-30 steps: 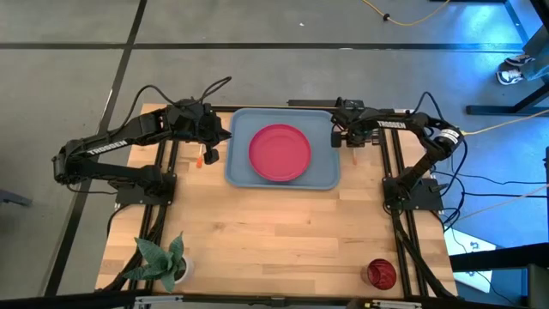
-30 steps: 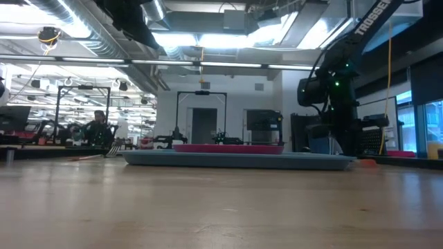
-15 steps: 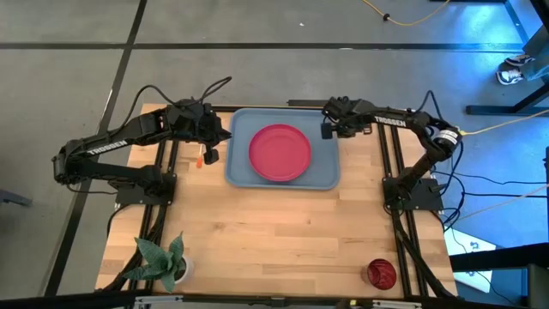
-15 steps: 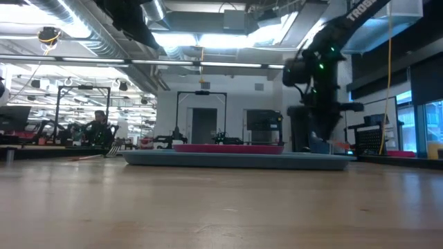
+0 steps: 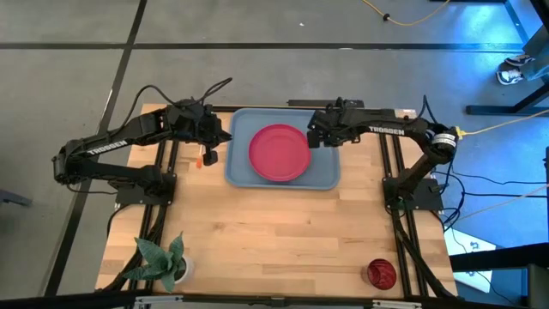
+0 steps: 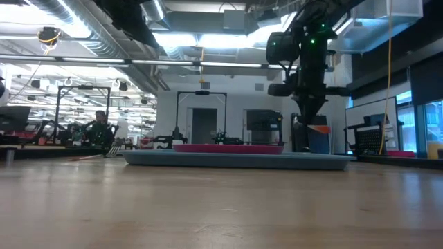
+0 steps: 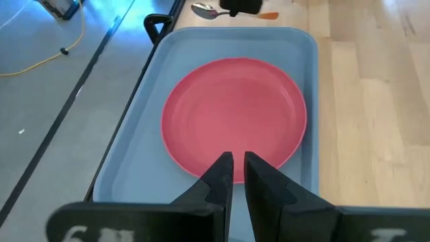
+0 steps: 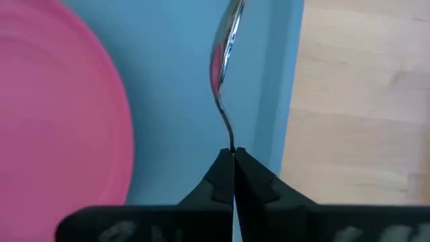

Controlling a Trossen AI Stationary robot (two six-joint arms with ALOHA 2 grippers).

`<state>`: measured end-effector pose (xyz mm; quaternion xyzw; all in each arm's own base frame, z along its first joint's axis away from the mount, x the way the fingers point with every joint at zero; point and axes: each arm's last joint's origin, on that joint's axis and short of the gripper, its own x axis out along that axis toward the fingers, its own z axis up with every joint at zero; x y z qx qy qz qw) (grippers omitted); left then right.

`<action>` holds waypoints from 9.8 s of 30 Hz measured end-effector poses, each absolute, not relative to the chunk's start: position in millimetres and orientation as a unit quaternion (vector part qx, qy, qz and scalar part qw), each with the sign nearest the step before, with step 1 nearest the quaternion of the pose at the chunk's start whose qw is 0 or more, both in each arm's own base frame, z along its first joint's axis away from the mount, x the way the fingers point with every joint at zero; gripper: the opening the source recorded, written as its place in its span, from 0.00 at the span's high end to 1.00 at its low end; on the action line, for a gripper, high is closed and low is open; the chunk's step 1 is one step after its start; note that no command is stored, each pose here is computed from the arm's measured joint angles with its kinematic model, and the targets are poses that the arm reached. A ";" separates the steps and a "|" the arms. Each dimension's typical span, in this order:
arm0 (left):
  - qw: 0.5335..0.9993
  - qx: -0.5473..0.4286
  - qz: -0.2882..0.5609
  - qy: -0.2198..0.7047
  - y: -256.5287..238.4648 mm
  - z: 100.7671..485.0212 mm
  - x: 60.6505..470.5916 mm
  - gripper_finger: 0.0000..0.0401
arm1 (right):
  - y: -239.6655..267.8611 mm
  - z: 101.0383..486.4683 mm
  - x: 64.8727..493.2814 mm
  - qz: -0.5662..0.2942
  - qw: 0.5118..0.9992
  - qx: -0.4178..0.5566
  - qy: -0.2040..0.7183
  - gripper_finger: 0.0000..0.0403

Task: Pick and place plate/cup/fork/spoon on tray
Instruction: Put the orange spoon on the blue serving tray at the right of the pink plate

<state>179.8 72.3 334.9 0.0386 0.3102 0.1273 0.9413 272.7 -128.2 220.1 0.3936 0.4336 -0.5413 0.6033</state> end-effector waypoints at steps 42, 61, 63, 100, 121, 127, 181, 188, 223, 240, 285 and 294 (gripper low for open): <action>0.942 0.055 0.110 0.312 71.5 334.8 179.8 0.93 | -136.6 149.3 332.5 -0.545 0.579 0.236 0.558 1.00; 0.942 0.059 0.109 0.313 71.5 334.7 179.7 0.93 | -128.7 144.8 334.0 -0.544 0.600 0.163 0.563 1.00; 0.942 0.059 0.109 0.313 71.5 334.7 179.7 0.93 | -128.9 144.5 334.4 -0.543 0.601 0.161 0.564 1.00; 0.941 0.058 0.108 0.316 71.3 334.1 179.4 0.93 | -126.0 129.8 341.7 -0.518 0.597 0.187 0.583 0.82; 0.940 0.053 0.109 0.318 71.2 333.8 179.1 0.93 | -126.3 180.5 330.4 -0.493 0.584 0.250 0.594 0.99; 0.941 0.045 0.112 0.317 71.2 333.8 179.1 0.93 | -135.8 165.4 315.5 -0.485 0.552 0.289 0.613 1.00; 0.941 0.043 0.113 0.317 71.3 333.8 179.1 0.93 | -124.6 138.7 310.9 -0.361 0.562 0.367 0.647 1.00; 0.941 0.044 0.113 0.317 71.3 333.8 179.1 0.93 | -119.0 143.4 318.3 -0.350 0.575 0.364 0.644 1.00; 0.941 0.042 0.113 0.316 71.2 333.8 179.1 0.93 | -107.7 150.9 317.4 -0.345 0.539 0.377 0.669 1.00; 0.941 0.042 0.113 0.316 71.2 333.8 179.1 0.93 | -108.3 146.0 320.6 -0.341 0.561 0.375 0.654 1.00; 0.941 0.042 0.113 0.316 71.2 333.8 179.1 0.93 | -111.5 151.6 326.2 -0.346 0.568 0.352 0.659 1.00; 0.941 0.042 0.114 0.316 71.3 333.8 179.2 0.93 | -125.1 174.0 331.0 -0.358 0.582 0.338 0.647 1.00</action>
